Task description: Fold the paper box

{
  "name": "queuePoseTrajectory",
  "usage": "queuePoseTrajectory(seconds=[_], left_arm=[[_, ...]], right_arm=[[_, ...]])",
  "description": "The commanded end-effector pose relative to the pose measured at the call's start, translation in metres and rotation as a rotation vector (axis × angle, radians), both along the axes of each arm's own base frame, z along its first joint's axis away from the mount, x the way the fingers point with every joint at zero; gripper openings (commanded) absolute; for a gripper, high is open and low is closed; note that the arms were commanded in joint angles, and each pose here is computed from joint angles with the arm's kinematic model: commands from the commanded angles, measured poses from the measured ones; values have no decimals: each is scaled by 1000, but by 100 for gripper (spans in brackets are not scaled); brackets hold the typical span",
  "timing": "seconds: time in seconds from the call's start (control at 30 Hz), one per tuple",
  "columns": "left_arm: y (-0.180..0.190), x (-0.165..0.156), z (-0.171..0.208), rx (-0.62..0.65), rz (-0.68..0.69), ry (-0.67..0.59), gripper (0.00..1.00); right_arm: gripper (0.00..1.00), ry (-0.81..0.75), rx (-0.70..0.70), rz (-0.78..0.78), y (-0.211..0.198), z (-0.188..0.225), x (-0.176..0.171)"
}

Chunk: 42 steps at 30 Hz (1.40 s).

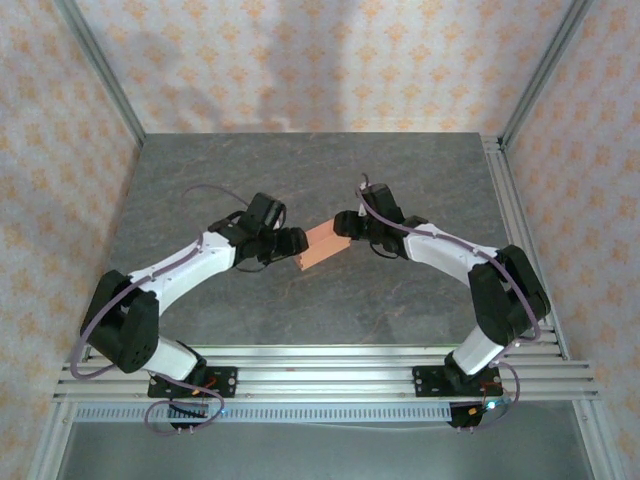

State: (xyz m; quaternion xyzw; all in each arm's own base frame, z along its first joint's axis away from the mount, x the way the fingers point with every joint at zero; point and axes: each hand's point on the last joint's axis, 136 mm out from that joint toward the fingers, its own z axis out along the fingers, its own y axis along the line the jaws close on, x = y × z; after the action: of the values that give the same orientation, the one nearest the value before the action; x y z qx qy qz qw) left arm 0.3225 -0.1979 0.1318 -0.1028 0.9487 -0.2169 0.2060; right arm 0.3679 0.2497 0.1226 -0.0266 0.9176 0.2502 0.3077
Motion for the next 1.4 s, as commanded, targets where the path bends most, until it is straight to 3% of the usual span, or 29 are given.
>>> queuePoseTrajectory(seconds=[0.0, 0.1, 0.2, 0.37, 0.57, 0.77, 0.9, 1.1, 1.23, 1.37], left_arm=[[19, 10, 27, 157, -44, -93, 84], [18, 22, 33, 216, -122, -142, 91], [2, 27, 39, 239, -311, -245, 100], [-13, 23, 40, 353, -637, -410, 100], [-22, 22, 21, 448, -872, -434, 99], [-35, 15, -3, 433, -1030, -318, 90], [-39, 13, -16, 436, -1082, -256, 73], [-40, 16, -19, 481, -1096, -252, 46], [-37, 19, -20, 531, -1082, -263, 39], [-24, 34, -13, 690, -1002, -320, 36]], right_arm=[[73, -69, 18, -24, -2, 38, 6], [83, -62, 9, -64, -6, 41, 9], [87, -33, 2, -151, -21, 39, 11], [90, -11, 43, -257, -55, 38, 8], [90, 12, 59, -311, -82, 33, -5], [90, 24, 34, -318, -90, 28, -14], [90, 18, 18, -319, -93, 28, -14], [90, 20, 5, -316, -94, 26, -13], [90, 18, 0, -314, -94, 25, -13], [90, 21, -4, -314, -95, 23, -12]])
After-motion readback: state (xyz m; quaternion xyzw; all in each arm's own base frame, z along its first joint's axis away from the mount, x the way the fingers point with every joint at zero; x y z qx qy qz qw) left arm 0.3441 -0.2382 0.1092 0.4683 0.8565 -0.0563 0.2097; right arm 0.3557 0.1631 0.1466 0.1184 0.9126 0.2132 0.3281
